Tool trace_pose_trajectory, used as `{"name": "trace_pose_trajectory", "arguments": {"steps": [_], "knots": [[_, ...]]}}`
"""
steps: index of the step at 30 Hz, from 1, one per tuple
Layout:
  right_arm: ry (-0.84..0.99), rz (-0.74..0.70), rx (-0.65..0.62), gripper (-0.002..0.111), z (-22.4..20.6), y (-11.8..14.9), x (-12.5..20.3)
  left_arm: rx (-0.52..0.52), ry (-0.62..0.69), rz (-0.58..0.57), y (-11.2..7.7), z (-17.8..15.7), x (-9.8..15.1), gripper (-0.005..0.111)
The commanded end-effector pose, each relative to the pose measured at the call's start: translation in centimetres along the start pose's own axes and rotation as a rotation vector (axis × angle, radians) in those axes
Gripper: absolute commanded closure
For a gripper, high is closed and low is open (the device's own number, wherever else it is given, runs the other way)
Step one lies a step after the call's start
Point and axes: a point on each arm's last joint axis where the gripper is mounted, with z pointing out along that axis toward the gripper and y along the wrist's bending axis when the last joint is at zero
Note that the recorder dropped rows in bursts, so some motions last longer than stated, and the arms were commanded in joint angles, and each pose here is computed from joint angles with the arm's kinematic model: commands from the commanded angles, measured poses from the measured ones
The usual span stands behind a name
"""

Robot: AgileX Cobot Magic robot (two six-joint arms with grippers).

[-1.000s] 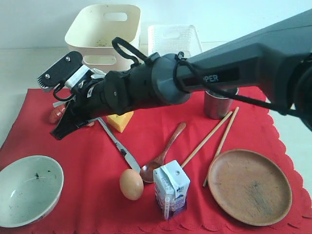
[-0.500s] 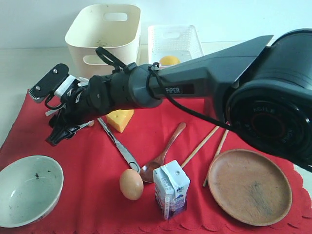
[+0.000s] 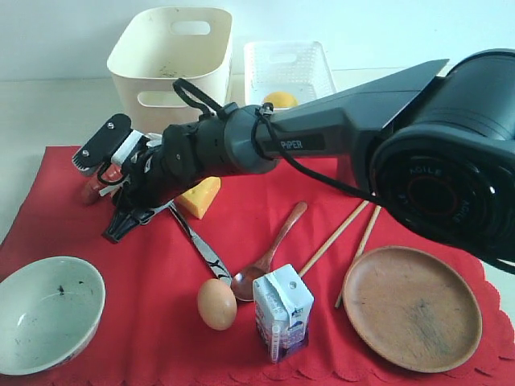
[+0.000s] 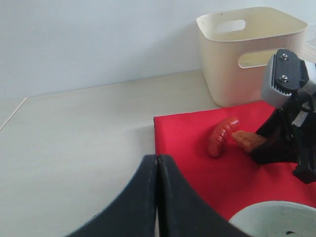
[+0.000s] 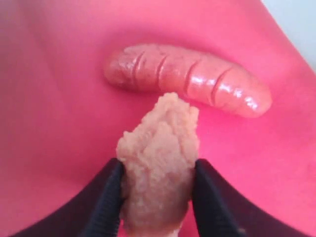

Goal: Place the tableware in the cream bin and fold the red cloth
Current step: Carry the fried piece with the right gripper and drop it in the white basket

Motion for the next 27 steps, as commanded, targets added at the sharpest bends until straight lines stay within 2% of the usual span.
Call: {"name": "trace_pose_trajectory", "arguments": {"steps": [1, 4, 18, 22, 27], "knots": [[0.022, -0.032, -0.007, 0.096, -0.1, -0.1, 0.1, -0.003, -0.009, -0.006, 0.0, 0.0, 0.0, 0.107], [0.021, -0.034, -0.008, 0.108, -0.5, -0.1, -0.2, -0.003, -0.009, -0.006, 0.0, 0.0, 0.0, 0.107], [-0.041, 0.025, -0.019, 0.108, -6.6, -0.5, -4.5, -0.003, -0.009, -0.006, 0.0, 0.0, 0.0, 0.107], [-0.021, 0.03, -0.029, 0.108, -7.7, -0.9, -4.7, -0.003, -0.009, -0.006, 0.0, 0.0, 0.0, 0.107], [0.041, 0.107, -0.035, 0.108, -8.8, -2.8, -3.9, -0.003, -0.009, -0.006, 0.0, 0.0, 0.0, 0.107]]}}
